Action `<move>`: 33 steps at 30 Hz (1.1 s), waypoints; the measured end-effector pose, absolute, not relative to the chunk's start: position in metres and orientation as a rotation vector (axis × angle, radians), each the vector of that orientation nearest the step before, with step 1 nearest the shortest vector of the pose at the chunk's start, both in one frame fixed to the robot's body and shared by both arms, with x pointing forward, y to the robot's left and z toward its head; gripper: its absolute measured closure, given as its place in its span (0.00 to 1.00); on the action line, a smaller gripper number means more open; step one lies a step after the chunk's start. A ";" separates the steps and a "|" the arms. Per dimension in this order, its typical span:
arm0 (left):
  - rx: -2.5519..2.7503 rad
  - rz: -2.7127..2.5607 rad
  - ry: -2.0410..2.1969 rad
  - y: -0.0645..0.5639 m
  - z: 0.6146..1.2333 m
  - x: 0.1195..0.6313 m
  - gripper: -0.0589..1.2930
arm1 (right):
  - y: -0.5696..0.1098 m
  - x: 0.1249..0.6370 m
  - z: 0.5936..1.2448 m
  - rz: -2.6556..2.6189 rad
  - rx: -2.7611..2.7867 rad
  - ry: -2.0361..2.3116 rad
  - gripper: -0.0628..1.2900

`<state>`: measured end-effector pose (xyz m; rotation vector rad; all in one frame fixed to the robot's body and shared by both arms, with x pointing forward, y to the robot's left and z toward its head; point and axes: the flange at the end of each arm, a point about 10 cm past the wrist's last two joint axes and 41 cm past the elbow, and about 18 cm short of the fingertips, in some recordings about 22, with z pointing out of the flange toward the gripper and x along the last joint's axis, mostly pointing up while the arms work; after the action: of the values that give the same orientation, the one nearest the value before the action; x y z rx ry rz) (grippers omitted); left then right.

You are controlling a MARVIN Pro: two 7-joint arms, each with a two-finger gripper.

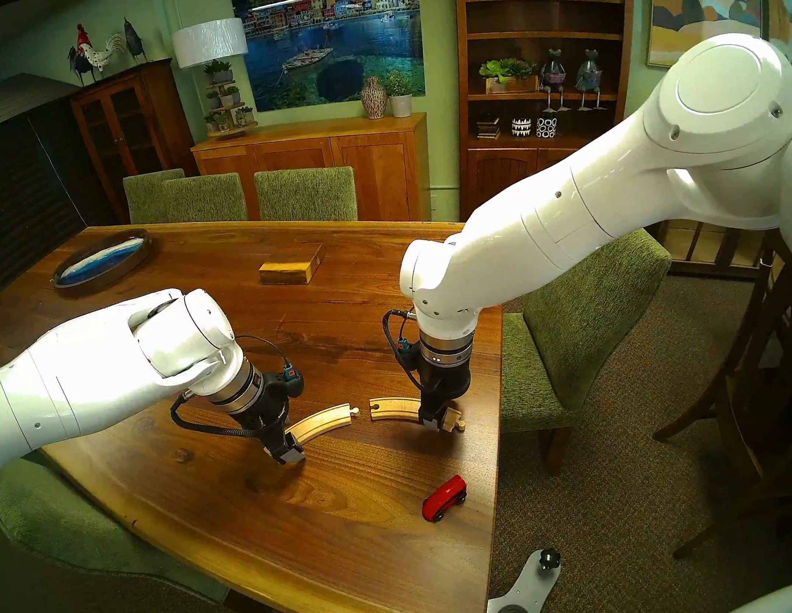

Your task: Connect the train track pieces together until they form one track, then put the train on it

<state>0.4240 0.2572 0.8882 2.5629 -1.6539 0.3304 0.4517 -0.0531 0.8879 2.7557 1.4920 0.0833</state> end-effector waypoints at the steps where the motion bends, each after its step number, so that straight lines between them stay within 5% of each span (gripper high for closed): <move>1: 2.563 0.330 -1.654 0.257 0.888 0.424 0.06 | -0.053 0.452 0.888 0.083 2.756 1.492 0.17; 11: 2.563 0.330 -1.654 0.257 0.888 0.424 0.06 | -0.051 0.454 0.889 0.078 2.762 1.495 0.34; 16: 2.563 0.330 -1.654 0.257 0.888 0.424 0.06 | -0.050 0.454 0.889 0.072 2.758 1.498 0.59; 23: 2.563 0.330 -1.654 0.257 0.888 0.424 0.06 | -0.049 0.455 0.890 0.067 2.751 1.501 0.60; 27: 2.563 0.330 -1.654 0.257 0.888 0.424 0.06 | -0.047 0.456 0.890 0.064 2.746 1.503 0.76; 33: 2.563 0.330 -1.654 0.257 0.888 0.424 0.06 | -0.046 0.457 0.890 0.067 2.741 1.506 0.80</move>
<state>0.4239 0.2571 0.8882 2.5629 -1.6541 0.3302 0.4565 -0.0460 0.8901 2.7410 1.5063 0.0669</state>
